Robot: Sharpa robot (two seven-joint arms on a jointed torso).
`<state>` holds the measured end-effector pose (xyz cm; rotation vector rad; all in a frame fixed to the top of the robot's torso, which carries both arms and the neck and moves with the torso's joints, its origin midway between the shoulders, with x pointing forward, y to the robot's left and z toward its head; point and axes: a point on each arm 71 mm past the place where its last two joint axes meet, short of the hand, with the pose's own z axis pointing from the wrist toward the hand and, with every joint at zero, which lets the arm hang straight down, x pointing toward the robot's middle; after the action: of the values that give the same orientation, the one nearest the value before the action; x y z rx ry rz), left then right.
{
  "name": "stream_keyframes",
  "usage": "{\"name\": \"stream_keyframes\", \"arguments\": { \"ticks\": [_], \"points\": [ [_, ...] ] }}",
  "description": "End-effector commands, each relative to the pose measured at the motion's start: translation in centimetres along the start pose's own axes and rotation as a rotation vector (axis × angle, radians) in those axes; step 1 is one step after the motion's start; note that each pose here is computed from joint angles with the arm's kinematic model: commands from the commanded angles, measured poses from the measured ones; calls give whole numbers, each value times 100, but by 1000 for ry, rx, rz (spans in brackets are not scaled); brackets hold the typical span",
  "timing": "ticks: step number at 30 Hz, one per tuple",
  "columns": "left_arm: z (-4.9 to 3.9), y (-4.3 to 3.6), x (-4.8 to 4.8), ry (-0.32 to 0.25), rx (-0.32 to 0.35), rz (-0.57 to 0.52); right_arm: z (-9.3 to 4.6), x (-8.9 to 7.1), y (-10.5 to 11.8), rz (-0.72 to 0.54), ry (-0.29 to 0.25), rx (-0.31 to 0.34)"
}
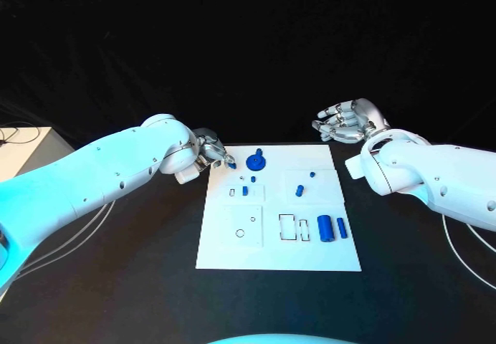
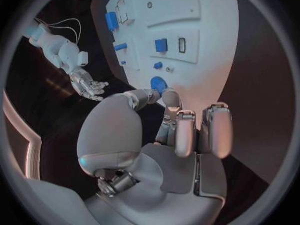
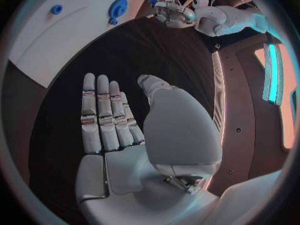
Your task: Assemble the parts on the task board
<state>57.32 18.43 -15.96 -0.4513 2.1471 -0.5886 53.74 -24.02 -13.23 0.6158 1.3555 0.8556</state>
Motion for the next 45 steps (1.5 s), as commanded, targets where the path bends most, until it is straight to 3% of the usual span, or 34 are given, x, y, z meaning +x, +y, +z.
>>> {"name": "stream_keyframes", "arguments": {
  "ticks": [1,7,13,23,29,35,45],
  "points": [
    [-58,-25,13,-36,6,-32,0,2,-3,11,17,-13],
    [-130,-7,72,-55,13,10,3,-14,-25,17,18,-11],
    [-158,46,201,-49,10,41,4,-21,-41,18,17,-9],
    [-125,172,460,-15,-9,84,2,-21,-53,18,16,-7],
    [-97,206,591,0,-13,103,1,-17,-55,18,17,-6],
    [-77,213,656,1,-13,122,1,-13,-55,19,18,-6],
    [-60,200,672,-15,-10,151,-3,-12,-55,19,20,-5]
  ]
}}
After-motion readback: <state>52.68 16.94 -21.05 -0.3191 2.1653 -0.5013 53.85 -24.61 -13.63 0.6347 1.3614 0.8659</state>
